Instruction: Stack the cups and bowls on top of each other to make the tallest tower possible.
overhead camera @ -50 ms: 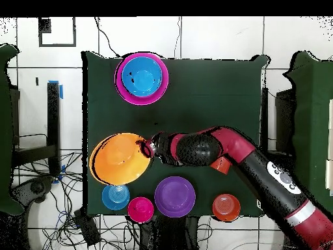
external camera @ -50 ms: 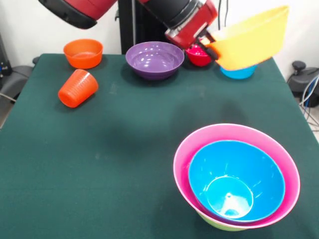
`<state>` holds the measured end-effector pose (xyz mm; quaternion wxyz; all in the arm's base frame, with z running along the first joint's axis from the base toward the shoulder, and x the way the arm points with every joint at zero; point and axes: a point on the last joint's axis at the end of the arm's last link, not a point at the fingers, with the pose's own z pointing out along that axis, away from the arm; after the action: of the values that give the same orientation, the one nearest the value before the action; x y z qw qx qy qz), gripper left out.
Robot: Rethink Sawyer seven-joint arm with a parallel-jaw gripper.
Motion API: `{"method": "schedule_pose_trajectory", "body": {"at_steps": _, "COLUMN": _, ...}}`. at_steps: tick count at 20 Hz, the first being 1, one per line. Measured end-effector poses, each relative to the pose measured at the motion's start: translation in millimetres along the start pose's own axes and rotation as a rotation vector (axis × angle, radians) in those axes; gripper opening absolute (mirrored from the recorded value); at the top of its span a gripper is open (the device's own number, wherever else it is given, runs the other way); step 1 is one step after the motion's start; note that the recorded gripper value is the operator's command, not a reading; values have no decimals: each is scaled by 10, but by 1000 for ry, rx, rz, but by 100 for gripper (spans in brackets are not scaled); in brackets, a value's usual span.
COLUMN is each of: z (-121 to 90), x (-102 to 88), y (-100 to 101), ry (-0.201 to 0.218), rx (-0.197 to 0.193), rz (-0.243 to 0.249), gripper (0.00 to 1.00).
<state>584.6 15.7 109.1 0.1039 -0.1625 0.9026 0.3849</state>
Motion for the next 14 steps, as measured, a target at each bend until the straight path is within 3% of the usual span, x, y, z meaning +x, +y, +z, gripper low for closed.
{"method": "schedule_pose_trajectory", "body": {"at_steps": 5, "z": -81, "x": -277, "y": 237, "ry": -94, "rx": -54, "rz": -53, "gripper": 0}}
{"method": "schedule_pose_trajectory", "body": {"at_steps": 10, "z": -122, "x": -482, "y": 477, "ry": -152, "rx": -109, "rz": -127, "gripper": 0}}
{"method": "schedule_pose_trajectory", "body": {"at_steps": 14, "z": -191, "x": -677, "y": 625, "ry": -216, "rx": -147, "rz": -218, "gripper": 0}}
